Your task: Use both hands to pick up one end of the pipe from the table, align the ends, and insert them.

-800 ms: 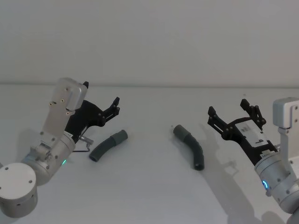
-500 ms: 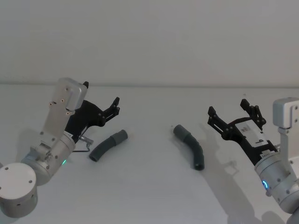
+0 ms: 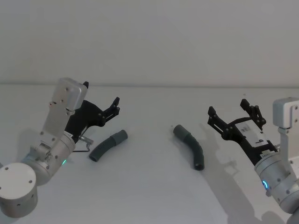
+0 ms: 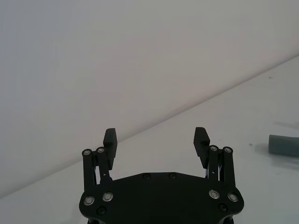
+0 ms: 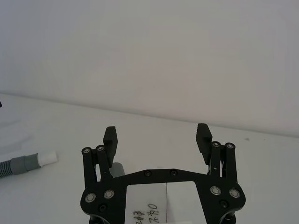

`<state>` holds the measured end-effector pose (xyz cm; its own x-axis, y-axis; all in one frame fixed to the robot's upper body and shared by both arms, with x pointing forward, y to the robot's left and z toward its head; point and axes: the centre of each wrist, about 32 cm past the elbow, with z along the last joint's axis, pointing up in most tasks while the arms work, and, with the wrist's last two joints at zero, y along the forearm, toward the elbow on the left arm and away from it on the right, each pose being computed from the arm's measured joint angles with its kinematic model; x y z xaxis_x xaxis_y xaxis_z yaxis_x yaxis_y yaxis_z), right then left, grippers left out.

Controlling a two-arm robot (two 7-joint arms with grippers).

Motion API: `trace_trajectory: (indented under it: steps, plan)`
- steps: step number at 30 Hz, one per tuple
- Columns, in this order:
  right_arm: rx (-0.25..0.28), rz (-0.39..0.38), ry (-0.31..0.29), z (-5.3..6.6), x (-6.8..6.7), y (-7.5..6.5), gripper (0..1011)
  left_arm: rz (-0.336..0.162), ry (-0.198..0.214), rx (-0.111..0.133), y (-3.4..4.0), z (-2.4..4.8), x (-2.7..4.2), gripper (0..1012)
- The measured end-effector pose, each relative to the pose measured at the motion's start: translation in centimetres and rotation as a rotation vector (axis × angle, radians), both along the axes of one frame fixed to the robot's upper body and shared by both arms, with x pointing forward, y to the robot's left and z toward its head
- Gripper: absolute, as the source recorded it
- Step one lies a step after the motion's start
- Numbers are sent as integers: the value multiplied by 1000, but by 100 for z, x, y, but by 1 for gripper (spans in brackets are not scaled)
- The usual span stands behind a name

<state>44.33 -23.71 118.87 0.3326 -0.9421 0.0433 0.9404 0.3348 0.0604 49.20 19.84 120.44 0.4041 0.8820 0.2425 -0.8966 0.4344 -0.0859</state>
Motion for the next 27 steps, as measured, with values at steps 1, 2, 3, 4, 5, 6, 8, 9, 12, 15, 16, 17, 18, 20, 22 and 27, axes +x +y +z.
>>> trace_trajectory:
  steps: [1, 2, 3, 4, 5, 6, 8, 9, 12, 15, 16, 17, 18, 20, 22, 27]
  plan:
    - [0, 0, 0, 0, 0, 0, 1002, 0, 0, 0, 0, 0, 0, 1000]
    - [0, 0, 0, 0, 0, 0, 1002, 0, 0, 0, 0, 0, 0, 1000]
    - [0, 0, 0, 0, 0, 0, 1001, 0, 0, 0, 0, 0, 0, 1000]
    - [0, 0, 0, 0, 0, 0, 1001, 0, 0, 0, 0, 0, 0, 1000]
    - [0, 0, 0, 0, 0, 0, 1001, 0, 0, 0, 0, 0, 0, 1000]
    - [0, 0, 0, 0, 0, 0, 1001, 0, 0, 0, 0, 0, 0, 1000]
    - [0, 0, 0, 0, 0, 0, 1001, 0, 0, 0, 0, 0, 0, 1000]
    - [0, 0, 0, 0, 0, 0, 1001, 0, 0, 0, 0, 0, 0, 1000]
    - [0, 0, 0, 0, 0, 0, 1001, 0, 0, 0, 0, 0, 0, 1000]
    - [0, 0, 0, 0, 0, 0, 1002, 0, 0, 0, 0, 0, 0, 1000]
    - [0, 0, 0, 0, 0, 0, 1001, 0, 0, 0, 0, 0, 0, 1000]
    - [0, 0, 0, 0, 0, 0, 1002, 0, 0, 0, 0, 0, 0, 1000]
    - [0, 0, 0, 0, 0, 0, 1002, 0, 1, 1, 0, 2, 1, 1000]
    - [0, 0, 0, 0, 0, 0, 1001, -1, 2, 2, -1, 7, 5, 1000]
    - [0, 0, 0, 0, 0, 0, 1002, -2, 6, 5, -1, 17, 11, 1000]
    - [0, 0, 0, 0, 0, 0, 1001, -15, 32, 20, -1, 92, 42, 1000]
